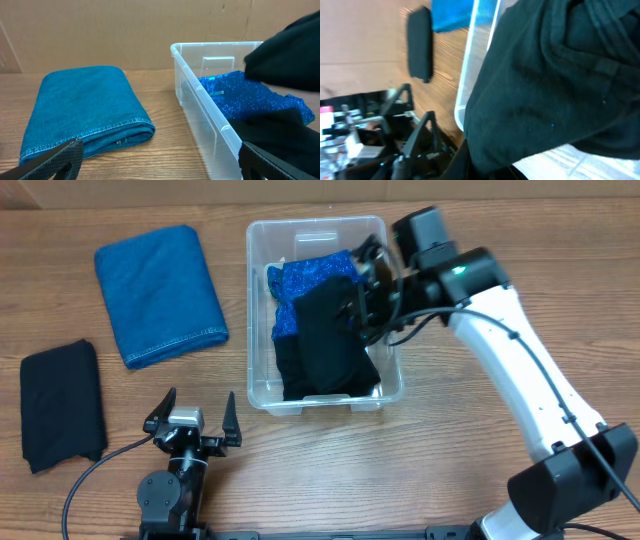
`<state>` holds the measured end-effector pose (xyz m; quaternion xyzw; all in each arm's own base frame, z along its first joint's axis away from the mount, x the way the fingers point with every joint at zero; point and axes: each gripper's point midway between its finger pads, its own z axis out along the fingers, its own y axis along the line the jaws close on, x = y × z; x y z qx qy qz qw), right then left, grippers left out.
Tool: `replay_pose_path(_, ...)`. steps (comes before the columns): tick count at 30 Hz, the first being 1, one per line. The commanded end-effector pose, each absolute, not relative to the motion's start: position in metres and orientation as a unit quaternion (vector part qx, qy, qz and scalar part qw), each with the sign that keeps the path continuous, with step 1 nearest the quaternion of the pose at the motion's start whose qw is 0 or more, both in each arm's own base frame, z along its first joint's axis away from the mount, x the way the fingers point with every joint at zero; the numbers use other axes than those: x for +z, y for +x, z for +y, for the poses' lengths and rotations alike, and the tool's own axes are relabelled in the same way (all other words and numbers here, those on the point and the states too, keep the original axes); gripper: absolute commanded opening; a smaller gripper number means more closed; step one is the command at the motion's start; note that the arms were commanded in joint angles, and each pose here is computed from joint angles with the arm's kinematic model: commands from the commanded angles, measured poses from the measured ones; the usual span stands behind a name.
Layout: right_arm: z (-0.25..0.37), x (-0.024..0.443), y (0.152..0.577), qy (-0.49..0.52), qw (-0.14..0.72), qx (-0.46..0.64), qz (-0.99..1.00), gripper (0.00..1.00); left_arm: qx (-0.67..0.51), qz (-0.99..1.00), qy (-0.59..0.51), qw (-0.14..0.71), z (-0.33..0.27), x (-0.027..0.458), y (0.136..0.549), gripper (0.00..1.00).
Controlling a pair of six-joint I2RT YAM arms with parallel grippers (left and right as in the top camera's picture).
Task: Pack container
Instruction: 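Carry the black cloth with the right gripper over the bin, then lower the black cloth onto the bin's right side and press it down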
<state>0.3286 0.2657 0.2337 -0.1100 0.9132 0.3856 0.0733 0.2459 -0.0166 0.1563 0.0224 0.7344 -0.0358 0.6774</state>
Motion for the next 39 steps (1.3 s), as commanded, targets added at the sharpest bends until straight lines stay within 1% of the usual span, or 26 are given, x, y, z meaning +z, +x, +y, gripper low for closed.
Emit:
replay_pose_path(1,0.275,0.229,0.326,-0.087,0.096,0.324,0.937,0.04,-0.03,0.732,0.03,0.68,-0.017,0.156,0.246,1.0)
replay_pose_path(6,0.3,0.213,0.319,-0.067,0.094,0.294,0.949,0.04,-0.03,0.732,0.03,0.68,-0.017,0.156,0.246,1.0)
replay_pose_path(11,0.321,0.218,0.338,-0.079,0.139,0.312,0.936,0.04,-0.03,0.732,0.03,0.68,-0.017,0.156,0.246,1.0)
replay_pose_path(15,0.311,0.208,0.348,-0.067,0.155,0.276,0.946,0.05,-0.03,0.732,0.03,0.68,-0.017,0.156,0.246,1.0)
replay_pose_path(18,0.287,0.197,0.357,-0.043,0.173,0.217,0.96,0.05,-0.03,0.732,0.03,0.68,-0.017,0.156,0.246,1.0)
replay_pose_path(21,0.261,0.189,0.359,-0.023,0.156,0.186,0.97,0.06,-0.03,0.732,0.03,0.68,-0.017,0.156,0.246,1.0)
replay_pose_path(24,0.254,0.186,0.359,-0.026,0.15,0.178,0.972,0.09,-0.03,0.732,0.03,0.68,-0.017,0.156,0.246,1.0)
replay_pose_path(25,0.253,0.186,0.358,-0.026,0.149,0.177,0.973,0.17,-0.03,0.732,0.03,0.68,-0.017,0.156,0.246,1.0)
replay_pose_path(26,0.251,0.185,0.357,-0.024,0.147,0.172,0.974,0.41,-0.03,0.732,0.03,0.68,-0.017,0.156,0.246,1.0)
replay_pose_path(27,0.246,0.183,0.357,-0.021,0.149,0.157,0.976,0.56,-0.03,0.732,0.03,0.68,-0.017,0.156,0.246,1.0)
replay_pose_path(29,0.235,0.18,0.358,-0.015,0.15,0.13,0.98,0.81,-0.03,0.732,0.03,0.68,-0.017,0.156,0.246,1.0)
replay_pose_path(31,0.226,0.179,0.361,-0.009,0.161,0.105,0.981,0.86,-0.03,0.732,0.03,0.68,-0.017,0.156,0.246,1.0)
replay_pose_path(35,0.232,0.196,0.367,-0.021,0.179,0.12,0.976,0.86,-0.03,0.732,0.03,0.68,-0.017,0.156,0.246,1.0)
replay_pose_path(36,0.246,0.201,0.366,-0.062,0.179,0.151,0.97,0.81,-0.03,0.732,0.03,0.68,-0.017,0.156,0.246,1.0)
replay_pose_path(37,0.252,0.202,0.364,-0.075,0.175,0.167,0.967,0.73,-0.03,0.732,0.03,0.68,-0.017,0.156,0.246,1.0)
replay_pose_path(38,0.253,0.198,0.364,-0.073,0.171,0.166,0.968,0.55,-0.03,0.732,0.03,0.68,-0.017,0.156,0.246,1.0)
replay_pose_path(39,0.252,0.19,0.364,-0.072,0.162,0.162,0.971,0.41,-0.03,0.732,0.03,0.68,-0.017,0.156,0.246,1.0)
